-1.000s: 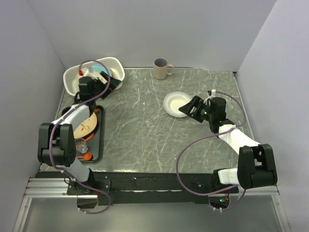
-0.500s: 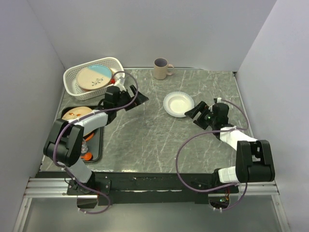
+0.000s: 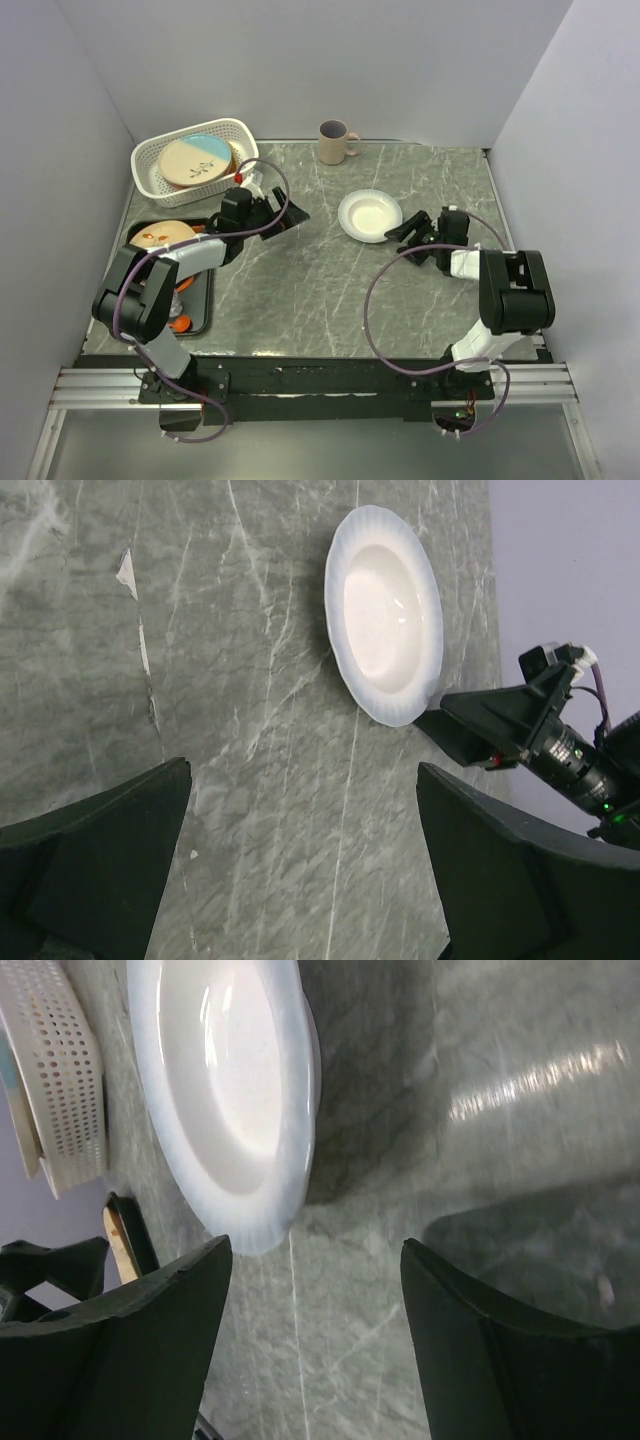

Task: Place the plates into the plastic bin on the countertop
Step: Pick up the plate at the center of the board.

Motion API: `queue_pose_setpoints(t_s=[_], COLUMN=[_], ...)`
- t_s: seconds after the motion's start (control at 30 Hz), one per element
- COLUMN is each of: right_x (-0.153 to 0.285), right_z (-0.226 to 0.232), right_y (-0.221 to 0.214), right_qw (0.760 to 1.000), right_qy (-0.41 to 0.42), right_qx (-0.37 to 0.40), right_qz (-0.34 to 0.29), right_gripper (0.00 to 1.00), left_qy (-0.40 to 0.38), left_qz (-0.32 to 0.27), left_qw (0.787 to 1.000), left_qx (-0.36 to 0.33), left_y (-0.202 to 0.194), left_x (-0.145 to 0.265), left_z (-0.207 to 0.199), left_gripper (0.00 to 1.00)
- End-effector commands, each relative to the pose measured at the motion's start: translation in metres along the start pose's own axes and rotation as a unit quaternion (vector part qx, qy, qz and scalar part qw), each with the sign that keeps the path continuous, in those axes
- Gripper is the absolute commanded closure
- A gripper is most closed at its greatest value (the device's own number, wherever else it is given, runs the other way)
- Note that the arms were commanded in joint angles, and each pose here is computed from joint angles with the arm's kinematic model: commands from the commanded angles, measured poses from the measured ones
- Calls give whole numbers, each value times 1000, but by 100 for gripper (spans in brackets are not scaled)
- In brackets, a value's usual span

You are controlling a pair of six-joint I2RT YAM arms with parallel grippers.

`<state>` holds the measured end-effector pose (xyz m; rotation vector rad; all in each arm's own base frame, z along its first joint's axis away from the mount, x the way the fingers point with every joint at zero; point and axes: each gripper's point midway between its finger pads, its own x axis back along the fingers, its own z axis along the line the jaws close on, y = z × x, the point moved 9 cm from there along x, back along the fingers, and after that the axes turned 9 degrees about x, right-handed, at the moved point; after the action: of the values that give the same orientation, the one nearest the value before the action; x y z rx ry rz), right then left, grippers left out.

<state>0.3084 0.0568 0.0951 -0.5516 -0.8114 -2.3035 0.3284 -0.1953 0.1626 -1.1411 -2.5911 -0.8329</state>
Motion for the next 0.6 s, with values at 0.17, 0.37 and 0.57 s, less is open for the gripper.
queue_pose_setpoints(t_s=[0.17, 0.37, 0.57], right_x=[-25, -29, -30], right_z=[5, 0, 0], right_y=[19, 18, 22], right_qw=[999, 999, 1000], right_qy=[36, 31, 12], right_qx=[-22, -27, -20], right_qz=[-14, -11, -20], right_gripper=[28, 30, 33], left_qy=[-29, -30, -36], left_qz=[-25, -22, -22], left_qw=[999, 999, 999], left_qx=[-22, -20, -12], left_y=[5, 4, 1], left_x=[13, 12, 13], left_z=[-17, -16, -14], left_gripper=[1, 1, 1])
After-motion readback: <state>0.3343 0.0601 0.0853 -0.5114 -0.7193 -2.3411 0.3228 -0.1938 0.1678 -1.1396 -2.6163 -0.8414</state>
